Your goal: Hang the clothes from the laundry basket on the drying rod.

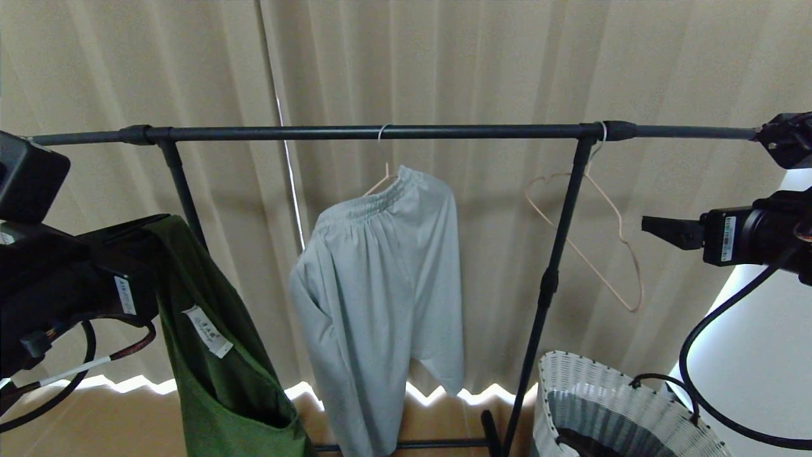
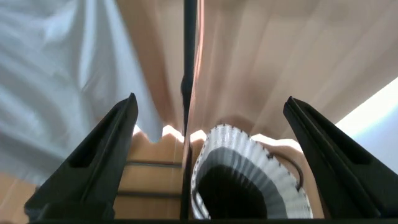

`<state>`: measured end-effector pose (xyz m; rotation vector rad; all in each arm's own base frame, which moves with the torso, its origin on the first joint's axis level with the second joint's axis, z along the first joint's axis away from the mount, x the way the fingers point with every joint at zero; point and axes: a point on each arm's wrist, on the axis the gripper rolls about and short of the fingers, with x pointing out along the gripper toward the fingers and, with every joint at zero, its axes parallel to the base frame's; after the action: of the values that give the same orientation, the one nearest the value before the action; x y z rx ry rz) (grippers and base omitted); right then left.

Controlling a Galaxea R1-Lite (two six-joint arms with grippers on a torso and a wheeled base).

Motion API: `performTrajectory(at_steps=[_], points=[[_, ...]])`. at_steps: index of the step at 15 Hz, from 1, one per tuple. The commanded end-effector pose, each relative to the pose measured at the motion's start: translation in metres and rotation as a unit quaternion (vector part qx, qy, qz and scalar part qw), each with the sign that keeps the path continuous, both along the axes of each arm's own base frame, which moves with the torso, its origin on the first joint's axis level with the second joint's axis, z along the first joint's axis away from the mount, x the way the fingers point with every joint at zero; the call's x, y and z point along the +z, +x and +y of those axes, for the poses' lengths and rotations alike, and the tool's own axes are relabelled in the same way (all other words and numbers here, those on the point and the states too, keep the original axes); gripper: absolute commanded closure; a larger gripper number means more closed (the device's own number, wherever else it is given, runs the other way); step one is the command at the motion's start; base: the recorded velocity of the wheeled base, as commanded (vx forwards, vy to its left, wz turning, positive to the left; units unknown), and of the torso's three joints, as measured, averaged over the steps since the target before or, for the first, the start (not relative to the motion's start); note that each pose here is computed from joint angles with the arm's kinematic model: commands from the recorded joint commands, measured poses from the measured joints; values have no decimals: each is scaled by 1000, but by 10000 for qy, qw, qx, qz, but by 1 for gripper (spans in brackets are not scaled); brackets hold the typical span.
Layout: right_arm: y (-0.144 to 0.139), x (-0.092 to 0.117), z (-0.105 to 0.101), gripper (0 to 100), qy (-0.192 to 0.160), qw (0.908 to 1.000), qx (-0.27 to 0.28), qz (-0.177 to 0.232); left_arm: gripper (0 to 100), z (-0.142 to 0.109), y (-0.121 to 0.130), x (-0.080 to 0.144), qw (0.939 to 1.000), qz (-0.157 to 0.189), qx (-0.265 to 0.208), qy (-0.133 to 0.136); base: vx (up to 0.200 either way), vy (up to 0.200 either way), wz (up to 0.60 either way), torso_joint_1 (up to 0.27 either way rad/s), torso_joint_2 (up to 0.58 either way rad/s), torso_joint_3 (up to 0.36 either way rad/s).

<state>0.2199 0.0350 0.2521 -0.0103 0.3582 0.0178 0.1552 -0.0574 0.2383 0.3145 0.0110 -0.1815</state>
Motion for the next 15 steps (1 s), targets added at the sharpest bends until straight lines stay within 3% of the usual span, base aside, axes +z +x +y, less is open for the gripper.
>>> performTrajectory(at_steps=[1, 7, 15], points=[[9, -6, 2, 0, -24, 9999, 5, 134, 100, 0, 0, -1, 10000, 19, 2, 23, 0, 0, 0, 0, 0, 0], [40, -31, 7, 0, -96, 9978, 6, 649, 100, 1, -3, -7, 9999, 78, -22, 80, 0, 0, 0, 0, 0, 0], [82, -46, 11, 0, -76, 9956, -71, 937, 100, 0, -7, -11, 9999, 113, -76, 95, 0, 0, 0, 0, 0, 0]])
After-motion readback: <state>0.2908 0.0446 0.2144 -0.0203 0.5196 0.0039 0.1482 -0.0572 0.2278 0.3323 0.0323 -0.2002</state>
